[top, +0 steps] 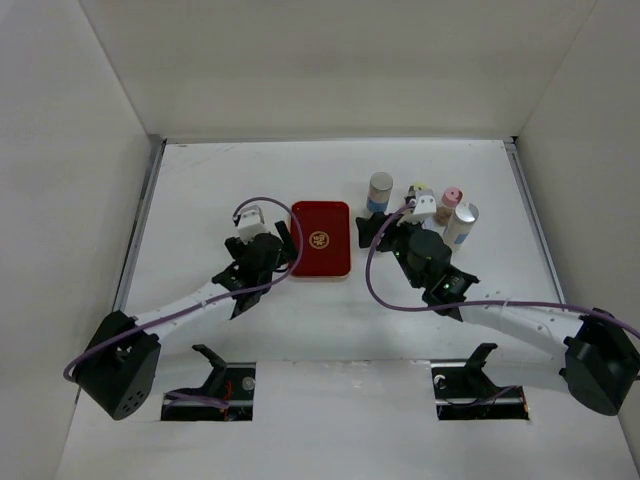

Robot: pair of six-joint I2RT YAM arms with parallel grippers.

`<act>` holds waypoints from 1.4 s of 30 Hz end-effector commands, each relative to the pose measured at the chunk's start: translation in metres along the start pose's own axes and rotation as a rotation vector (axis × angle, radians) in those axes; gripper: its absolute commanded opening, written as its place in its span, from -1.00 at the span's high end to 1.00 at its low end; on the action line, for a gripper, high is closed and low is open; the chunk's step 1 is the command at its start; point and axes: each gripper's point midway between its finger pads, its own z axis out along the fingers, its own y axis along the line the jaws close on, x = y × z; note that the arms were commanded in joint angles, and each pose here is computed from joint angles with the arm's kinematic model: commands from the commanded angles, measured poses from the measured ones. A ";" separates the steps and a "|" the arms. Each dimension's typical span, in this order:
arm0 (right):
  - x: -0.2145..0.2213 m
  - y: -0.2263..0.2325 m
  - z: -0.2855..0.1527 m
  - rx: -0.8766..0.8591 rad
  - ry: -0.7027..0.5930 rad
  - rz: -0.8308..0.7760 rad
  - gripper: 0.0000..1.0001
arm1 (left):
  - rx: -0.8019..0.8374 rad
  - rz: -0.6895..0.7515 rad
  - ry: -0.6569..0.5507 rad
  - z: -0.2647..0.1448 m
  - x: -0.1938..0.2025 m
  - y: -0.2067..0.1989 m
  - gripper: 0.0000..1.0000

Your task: Organize the condiment bottles

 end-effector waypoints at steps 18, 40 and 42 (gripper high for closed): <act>-0.005 -0.049 0.059 0.208 0.134 -0.070 -0.15 | 0.131 -0.121 -0.084 -0.012 -0.024 -0.013 -1.00; 0.017 -0.092 0.159 0.430 0.212 -0.223 -0.53 | 0.141 -0.141 -0.093 -0.014 -0.025 -0.010 -1.00; 0.011 -0.088 0.162 0.419 0.185 -0.218 -0.29 | 0.152 -0.144 -0.098 -0.015 -0.025 -0.012 -1.00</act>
